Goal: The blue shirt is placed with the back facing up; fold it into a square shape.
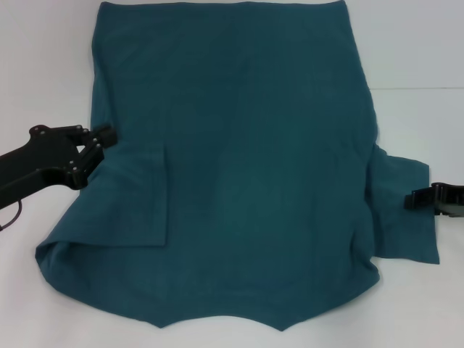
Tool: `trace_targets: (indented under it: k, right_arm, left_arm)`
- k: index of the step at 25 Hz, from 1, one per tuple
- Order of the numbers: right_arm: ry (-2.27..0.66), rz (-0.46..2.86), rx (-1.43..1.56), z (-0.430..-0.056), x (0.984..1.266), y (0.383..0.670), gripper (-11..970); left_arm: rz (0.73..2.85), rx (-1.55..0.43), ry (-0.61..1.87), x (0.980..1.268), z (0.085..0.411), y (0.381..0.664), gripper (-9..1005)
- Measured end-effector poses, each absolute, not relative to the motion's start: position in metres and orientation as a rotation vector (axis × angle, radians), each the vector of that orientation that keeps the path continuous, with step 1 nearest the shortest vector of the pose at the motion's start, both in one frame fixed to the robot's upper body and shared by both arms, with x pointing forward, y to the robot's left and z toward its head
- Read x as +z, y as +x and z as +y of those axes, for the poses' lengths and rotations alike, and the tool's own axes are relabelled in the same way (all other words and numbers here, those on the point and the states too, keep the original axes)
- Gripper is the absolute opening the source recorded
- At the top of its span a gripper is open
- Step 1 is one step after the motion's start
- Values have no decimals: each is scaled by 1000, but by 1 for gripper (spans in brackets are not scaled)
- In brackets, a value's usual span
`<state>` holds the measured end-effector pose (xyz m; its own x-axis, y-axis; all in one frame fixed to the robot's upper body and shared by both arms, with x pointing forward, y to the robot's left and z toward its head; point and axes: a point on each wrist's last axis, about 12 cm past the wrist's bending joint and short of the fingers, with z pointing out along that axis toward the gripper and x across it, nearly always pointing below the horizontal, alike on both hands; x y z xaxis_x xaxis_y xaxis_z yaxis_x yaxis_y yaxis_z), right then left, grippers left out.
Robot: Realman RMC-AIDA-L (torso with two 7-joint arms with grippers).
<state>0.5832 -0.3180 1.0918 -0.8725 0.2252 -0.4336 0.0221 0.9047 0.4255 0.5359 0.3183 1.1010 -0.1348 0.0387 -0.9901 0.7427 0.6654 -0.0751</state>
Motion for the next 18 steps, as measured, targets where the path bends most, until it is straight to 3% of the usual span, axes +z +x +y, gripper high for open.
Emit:
trace_targets:
  k: [6,18]
  right_arm:
    - [165,2576,569,-315,1092,585,486]
    - [136,2570,579,-309,1082,588,200]
  left_arm:
    - [1607,-695,656,1100,317,535,59]
    - [1602,-701,650,1100,317,533,59]
